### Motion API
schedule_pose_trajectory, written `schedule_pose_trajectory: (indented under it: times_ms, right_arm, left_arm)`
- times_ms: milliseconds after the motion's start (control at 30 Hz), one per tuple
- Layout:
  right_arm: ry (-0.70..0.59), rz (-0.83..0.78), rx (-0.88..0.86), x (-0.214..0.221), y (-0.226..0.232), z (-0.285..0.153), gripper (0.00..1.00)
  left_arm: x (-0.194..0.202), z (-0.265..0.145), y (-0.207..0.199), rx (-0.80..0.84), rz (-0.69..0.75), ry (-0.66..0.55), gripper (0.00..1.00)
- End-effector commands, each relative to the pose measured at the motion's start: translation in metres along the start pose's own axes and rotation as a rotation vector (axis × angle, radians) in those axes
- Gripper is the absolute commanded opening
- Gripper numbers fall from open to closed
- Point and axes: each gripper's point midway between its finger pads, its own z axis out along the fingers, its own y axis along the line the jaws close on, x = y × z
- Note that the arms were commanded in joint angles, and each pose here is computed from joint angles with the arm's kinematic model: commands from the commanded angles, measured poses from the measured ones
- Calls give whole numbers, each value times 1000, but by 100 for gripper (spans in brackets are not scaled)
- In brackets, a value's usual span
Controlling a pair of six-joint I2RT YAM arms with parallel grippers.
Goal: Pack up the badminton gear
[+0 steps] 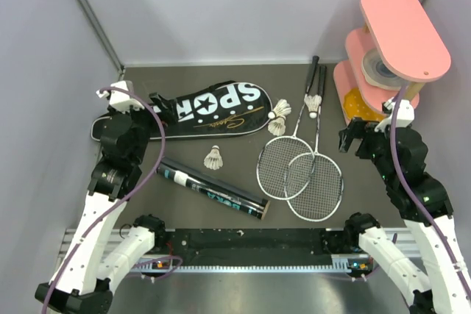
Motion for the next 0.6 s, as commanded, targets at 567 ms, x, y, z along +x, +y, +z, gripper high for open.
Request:
schedule_pose_trajectory:
  times_ms: [567]
  right_arm:
    - [372,-2,-391,102,99,11,99]
  left_arm:
    - [125,-44,-51,273,-282,574,97]
